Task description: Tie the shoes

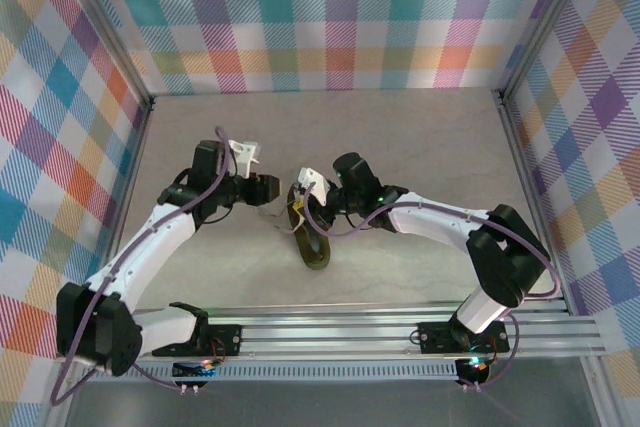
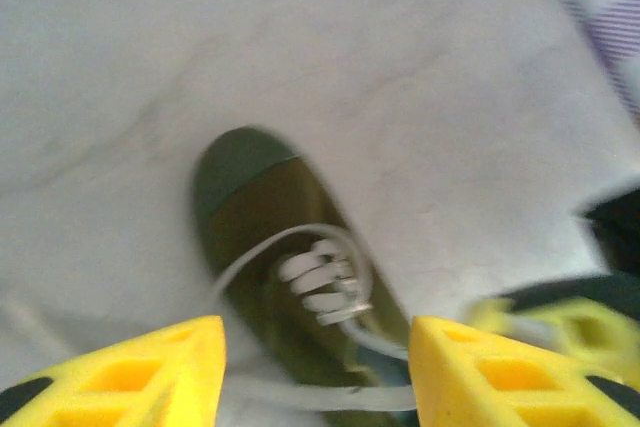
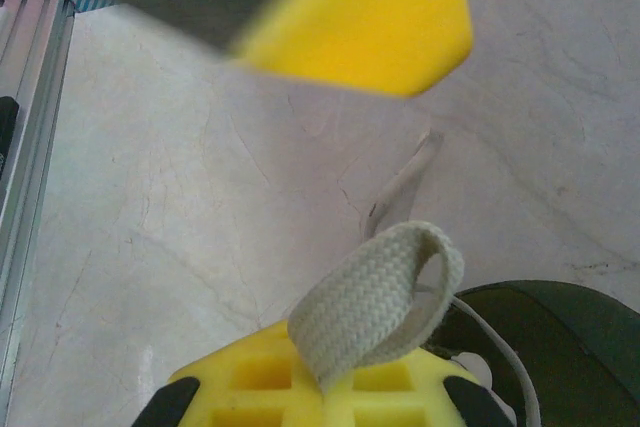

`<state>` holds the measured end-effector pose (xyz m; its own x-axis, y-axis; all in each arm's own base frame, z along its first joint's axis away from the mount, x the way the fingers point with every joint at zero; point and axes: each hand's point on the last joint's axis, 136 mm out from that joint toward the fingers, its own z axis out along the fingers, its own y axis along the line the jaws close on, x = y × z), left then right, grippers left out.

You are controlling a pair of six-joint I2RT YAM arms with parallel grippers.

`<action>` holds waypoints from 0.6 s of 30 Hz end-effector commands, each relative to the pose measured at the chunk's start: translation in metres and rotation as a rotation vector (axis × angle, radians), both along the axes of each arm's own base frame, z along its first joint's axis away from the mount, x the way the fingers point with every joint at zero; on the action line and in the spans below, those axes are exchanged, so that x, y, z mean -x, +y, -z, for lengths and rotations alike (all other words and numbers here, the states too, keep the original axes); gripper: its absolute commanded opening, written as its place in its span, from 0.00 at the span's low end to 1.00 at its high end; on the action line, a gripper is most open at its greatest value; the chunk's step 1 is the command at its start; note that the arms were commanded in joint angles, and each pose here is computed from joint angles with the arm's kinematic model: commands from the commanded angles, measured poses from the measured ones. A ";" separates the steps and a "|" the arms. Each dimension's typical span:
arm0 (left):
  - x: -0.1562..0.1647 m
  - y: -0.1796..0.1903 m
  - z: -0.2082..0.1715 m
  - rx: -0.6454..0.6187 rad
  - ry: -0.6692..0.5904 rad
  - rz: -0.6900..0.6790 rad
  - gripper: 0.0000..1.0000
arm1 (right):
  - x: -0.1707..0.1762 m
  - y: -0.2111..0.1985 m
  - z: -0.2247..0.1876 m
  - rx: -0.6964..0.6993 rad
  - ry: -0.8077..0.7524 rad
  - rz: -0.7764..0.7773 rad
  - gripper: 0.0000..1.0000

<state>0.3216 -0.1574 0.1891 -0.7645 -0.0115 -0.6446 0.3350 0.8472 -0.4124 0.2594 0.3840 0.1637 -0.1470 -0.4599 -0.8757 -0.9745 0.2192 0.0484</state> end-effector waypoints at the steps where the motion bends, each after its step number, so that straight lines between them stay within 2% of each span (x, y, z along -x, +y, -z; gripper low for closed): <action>1: -0.010 0.041 0.045 -0.071 0.261 -0.224 0.49 | -0.004 0.002 0.000 0.018 0.037 0.013 0.00; 4: -0.021 0.053 0.078 -0.150 0.366 -0.284 0.48 | -0.005 0.002 0.000 0.033 0.055 0.016 0.00; 7: -0.034 0.056 0.100 -0.173 0.409 -0.314 0.54 | -0.009 0.004 0.002 0.035 0.069 0.033 0.00; 13: -0.057 0.054 0.128 -0.170 0.438 -0.354 0.57 | -0.008 0.002 0.003 0.039 0.093 0.053 0.00; 18: -0.059 0.058 0.154 -0.196 0.483 -0.389 0.57 | -0.008 -0.003 0.001 0.060 0.097 0.071 0.00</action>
<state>0.3717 -0.1041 0.0398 -0.9448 -0.2216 -0.2414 -0.1517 0.9488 -0.2770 0.2651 0.3828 0.1521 -0.2508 -0.5012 -0.8282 -0.9531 0.2775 0.1206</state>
